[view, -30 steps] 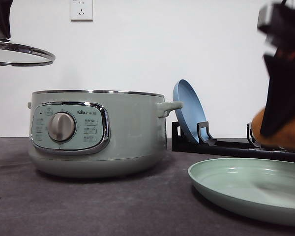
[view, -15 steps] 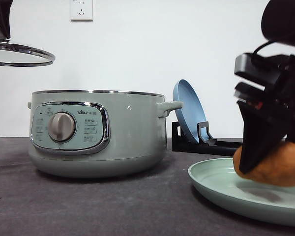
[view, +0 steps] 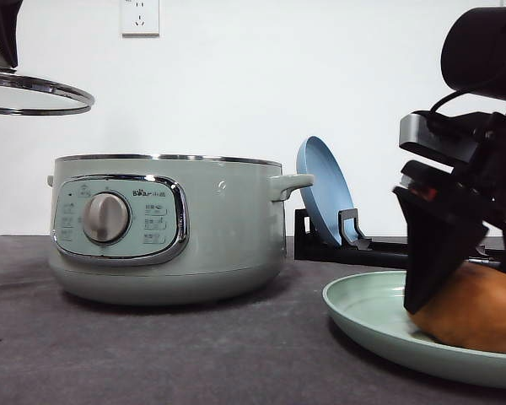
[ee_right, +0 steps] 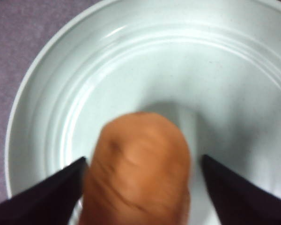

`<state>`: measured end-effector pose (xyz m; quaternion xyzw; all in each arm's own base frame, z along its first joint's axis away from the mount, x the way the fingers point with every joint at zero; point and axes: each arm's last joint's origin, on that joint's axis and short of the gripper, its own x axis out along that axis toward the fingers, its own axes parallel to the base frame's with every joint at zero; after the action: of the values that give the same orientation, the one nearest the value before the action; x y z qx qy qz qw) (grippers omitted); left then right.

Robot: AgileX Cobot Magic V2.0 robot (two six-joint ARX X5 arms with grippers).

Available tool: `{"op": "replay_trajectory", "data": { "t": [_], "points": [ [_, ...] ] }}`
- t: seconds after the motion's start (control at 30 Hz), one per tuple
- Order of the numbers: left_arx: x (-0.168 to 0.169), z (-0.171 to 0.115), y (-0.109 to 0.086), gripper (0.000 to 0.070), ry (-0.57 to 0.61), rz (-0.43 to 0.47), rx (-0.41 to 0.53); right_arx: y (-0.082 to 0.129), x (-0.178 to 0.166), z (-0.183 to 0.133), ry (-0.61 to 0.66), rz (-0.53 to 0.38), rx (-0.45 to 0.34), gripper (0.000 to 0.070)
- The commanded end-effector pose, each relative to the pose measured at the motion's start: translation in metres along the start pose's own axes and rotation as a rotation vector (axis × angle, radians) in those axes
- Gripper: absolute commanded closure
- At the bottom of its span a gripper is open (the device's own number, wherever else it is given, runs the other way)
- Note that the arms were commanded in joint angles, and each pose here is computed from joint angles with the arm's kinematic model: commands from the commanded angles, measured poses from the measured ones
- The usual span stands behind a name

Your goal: Transfer potato from steamer to green plate

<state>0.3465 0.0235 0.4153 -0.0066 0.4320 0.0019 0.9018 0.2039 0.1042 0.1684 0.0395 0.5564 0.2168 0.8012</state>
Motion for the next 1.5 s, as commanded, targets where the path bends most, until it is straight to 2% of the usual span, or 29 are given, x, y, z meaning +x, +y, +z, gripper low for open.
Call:
{"op": "replay_trajectory", "data": {
  "t": [0.0, 0.17, 0.37, 0.6, 0.73, 0.97, 1.13, 1.33, 1.47],
  "points": [
    [-0.011, 0.006, -0.001, 0.07, -0.064, 0.001, 0.002, 0.005, -0.007, 0.009, -0.024, 0.006, -0.009, 0.0095],
    [-0.011, 0.006, -0.001, 0.07, -0.064, 0.002, 0.002, 0.017, -0.043, 0.025, -0.065, 0.014, -0.056, 0.0081],
    [-0.011, 0.006, -0.001, 0.07, -0.064, 0.001, 0.002, 0.037, -0.116, 0.032, -0.2, 0.044, -0.096, 0.0081],
    [-0.011, 0.006, -0.001, 0.07, -0.063, 0.001, -0.001, 0.051, -0.208, -0.001, -0.367, 0.076, -0.161, 0.0081],
    [-0.011, 0.006, -0.003, 0.07, -0.063, -0.003, 0.003, 0.053, -0.244, -0.028, -0.446, 0.092, -0.178, 0.0081],
    [-0.01, 0.006, -0.012, 0.07, -0.06, -0.021, 0.02, 0.048, -0.278, -0.072, -0.615, 0.075, -0.151, 0.008],
    [-0.01, 0.005, -0.026, 0.07, -0.052, -0.048, 0.05, 0.045, -0.288, -0.09, -0.701, 0.04, -0.125, 0.008],
    [-0.011, 0.002, -0.055, 0.07, -0.034, -0.102, 0.096, 0.044, -0.29, -0.093, -0.718, 0.043, -0.12, 0.0081],
    [-0.013, -0.001, -0.082, 0.07, -0.028, -0.152, 0.156, 0.045, -0.291, -0.092, -0.735, 0.047, -0.122, 0.0081]
  ]
}}
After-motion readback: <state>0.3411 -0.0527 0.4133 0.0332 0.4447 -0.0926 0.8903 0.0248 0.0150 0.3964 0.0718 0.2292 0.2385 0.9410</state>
